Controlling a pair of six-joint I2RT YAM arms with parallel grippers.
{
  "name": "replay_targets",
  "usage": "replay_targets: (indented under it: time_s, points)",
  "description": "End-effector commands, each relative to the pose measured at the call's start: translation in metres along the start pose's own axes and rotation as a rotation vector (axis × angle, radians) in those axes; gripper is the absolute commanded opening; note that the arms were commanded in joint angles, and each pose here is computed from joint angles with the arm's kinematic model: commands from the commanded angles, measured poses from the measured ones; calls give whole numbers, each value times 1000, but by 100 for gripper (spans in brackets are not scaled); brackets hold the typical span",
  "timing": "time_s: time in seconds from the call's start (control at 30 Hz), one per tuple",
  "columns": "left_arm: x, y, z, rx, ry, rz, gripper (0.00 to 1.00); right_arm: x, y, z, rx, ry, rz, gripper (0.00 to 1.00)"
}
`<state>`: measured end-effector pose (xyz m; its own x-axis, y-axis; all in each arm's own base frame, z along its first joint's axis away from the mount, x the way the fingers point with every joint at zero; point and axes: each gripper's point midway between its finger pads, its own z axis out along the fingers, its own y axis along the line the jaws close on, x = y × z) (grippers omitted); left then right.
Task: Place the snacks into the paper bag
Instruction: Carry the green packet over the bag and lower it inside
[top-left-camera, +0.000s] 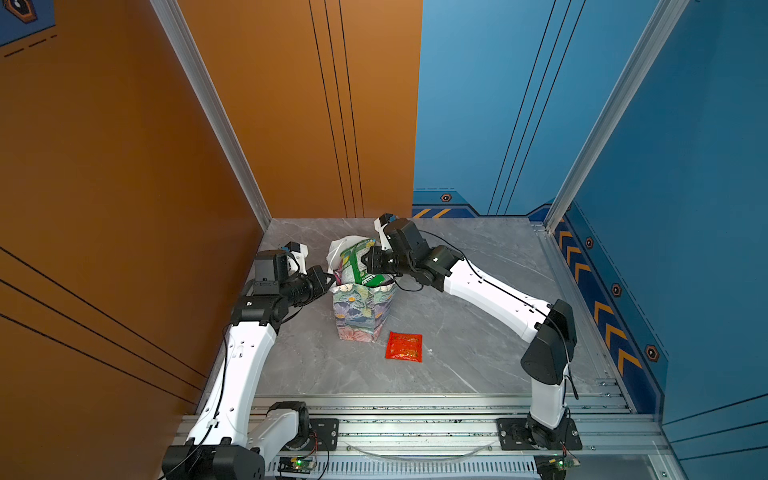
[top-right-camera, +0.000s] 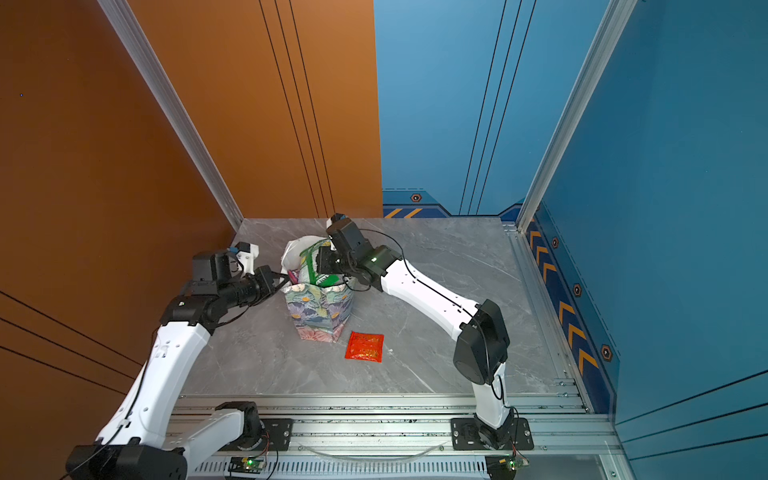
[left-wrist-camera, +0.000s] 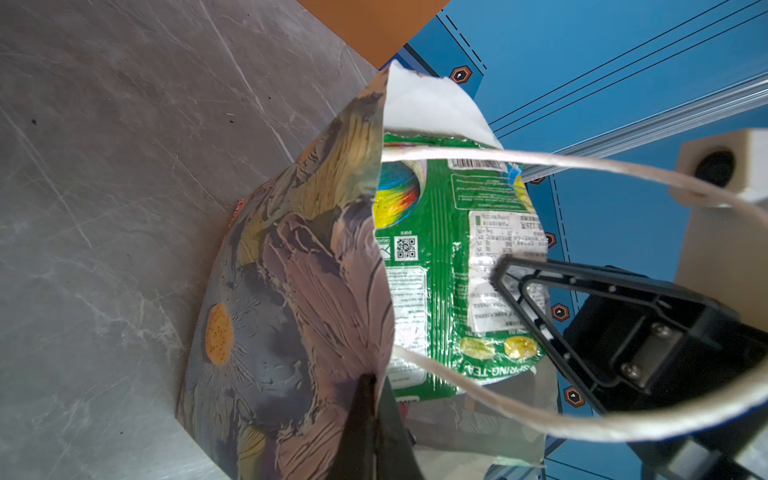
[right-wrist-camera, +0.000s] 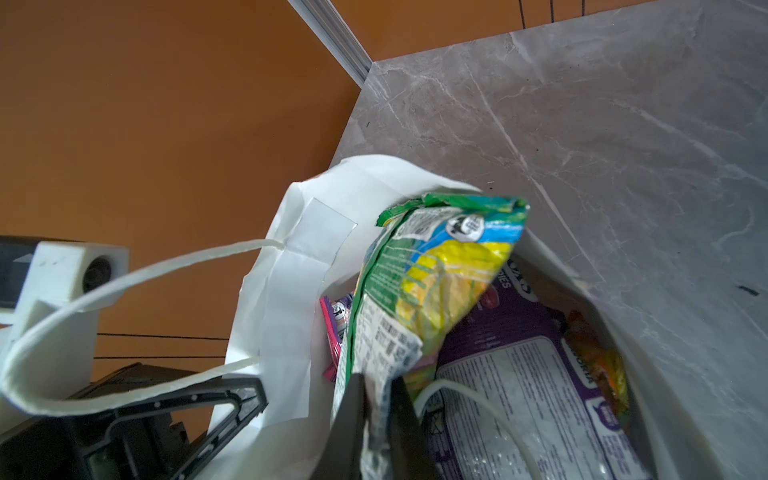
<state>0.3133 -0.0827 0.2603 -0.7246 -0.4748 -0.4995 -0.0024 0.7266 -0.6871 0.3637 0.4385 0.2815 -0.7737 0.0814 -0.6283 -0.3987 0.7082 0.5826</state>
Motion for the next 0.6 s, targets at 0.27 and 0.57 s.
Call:
replay_targets:
  time_s: [0.27, 0.57]
  points:
    - [-3, -8, -3, 30, -5, 32, 0, -57, 13, -62, 37, -174, -103, 41]
    - [-3, -8, -2, 29, -1, 27, 0, -51, 28, -80, 85, -159, -233, 39]
